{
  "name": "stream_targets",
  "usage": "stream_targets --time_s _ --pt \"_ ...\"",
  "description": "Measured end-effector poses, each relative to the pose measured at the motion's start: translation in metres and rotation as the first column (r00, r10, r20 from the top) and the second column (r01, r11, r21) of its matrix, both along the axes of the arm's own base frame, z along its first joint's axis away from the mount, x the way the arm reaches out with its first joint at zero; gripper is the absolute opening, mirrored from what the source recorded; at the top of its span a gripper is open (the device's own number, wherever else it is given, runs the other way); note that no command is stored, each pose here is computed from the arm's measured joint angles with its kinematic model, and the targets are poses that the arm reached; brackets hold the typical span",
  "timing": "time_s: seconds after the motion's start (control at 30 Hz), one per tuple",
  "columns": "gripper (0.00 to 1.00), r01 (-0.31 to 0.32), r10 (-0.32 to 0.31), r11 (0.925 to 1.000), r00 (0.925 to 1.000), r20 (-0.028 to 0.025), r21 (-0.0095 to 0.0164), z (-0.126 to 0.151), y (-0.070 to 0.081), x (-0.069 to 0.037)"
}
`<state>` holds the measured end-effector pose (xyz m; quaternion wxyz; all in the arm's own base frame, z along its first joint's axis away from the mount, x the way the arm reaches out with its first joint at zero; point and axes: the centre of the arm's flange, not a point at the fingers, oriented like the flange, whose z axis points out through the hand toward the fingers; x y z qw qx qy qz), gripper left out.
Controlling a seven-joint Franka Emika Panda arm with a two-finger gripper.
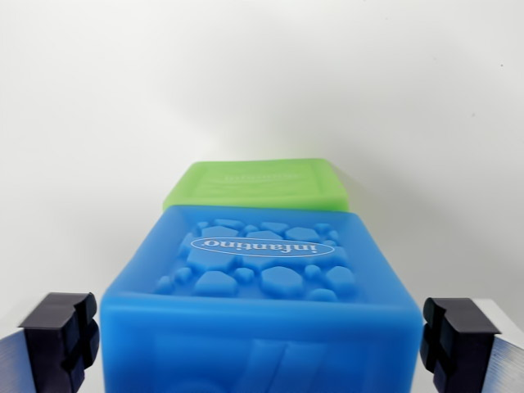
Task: Stack cube
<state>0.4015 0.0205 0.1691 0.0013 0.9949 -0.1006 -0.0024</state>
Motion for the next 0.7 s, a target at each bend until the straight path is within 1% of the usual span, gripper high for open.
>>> stream_targets --time_s 0.5,0.7 --pt "1.0 0.0 0.0 1.0 1.0 -0.0003 0.0 0.0002 0.0 0.0" --pt "1.0 0.001 -0.001 1.0 1.0 0.0011 0.0011 0.0067 0.0 0.0005"
